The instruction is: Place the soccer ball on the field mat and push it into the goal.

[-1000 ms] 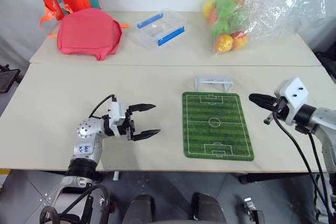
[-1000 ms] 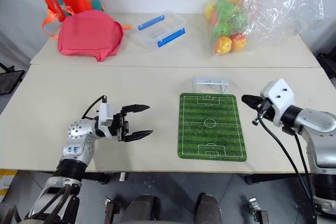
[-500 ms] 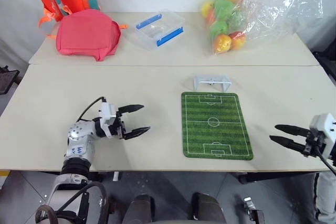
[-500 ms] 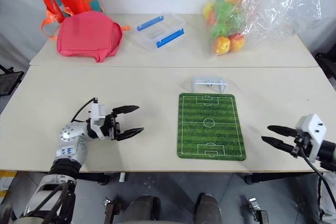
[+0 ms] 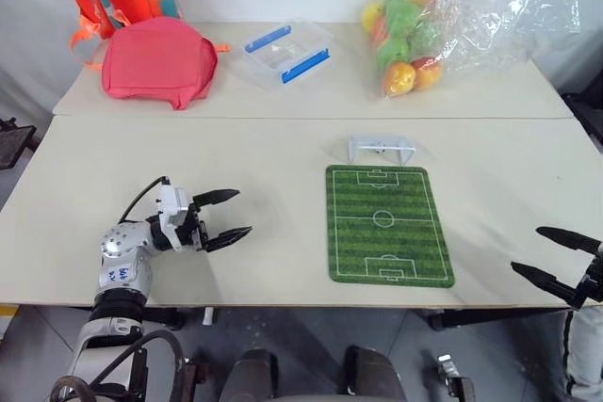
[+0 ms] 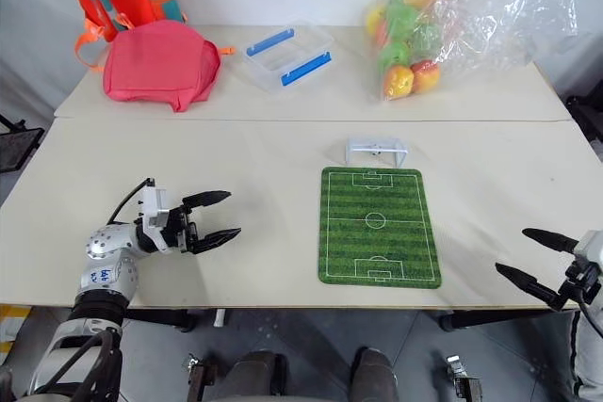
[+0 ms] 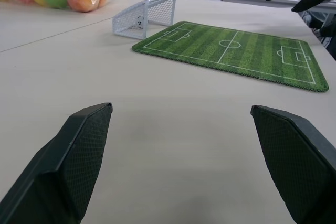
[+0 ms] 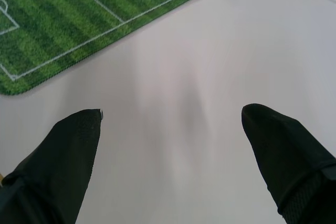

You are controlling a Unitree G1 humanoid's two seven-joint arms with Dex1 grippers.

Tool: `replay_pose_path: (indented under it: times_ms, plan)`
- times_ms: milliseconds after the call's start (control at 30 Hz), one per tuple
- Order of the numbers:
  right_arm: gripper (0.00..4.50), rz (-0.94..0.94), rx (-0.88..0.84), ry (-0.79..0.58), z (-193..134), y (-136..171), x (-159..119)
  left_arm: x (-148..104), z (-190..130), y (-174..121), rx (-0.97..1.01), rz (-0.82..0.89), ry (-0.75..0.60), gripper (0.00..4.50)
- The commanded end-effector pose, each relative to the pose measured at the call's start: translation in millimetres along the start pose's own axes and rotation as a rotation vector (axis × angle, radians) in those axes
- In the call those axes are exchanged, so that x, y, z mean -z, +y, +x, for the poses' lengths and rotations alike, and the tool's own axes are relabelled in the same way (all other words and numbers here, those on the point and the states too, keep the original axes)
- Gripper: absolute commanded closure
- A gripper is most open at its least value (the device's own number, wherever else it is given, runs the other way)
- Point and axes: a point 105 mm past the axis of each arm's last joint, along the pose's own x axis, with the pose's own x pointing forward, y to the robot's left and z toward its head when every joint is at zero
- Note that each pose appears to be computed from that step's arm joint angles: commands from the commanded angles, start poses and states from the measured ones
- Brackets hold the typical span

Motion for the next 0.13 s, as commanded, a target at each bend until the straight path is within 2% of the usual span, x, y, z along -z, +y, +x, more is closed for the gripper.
replay_pose_path:
  times_ms: [33, 133]
  plan:
    - [0.04, -0.037, 0.022, -0.042, -2.4, -0.4, -13.2, -12.1, 3.7, 5.7, 0.004, 0.022, -0.031, 0.00]
    - [0.04, -0.032, 0.030, -0.037, -3.1, 0.6, -14.5, -11.9, 2.8, 3.4, 0.025, 0.012, -0.033, 0.00]
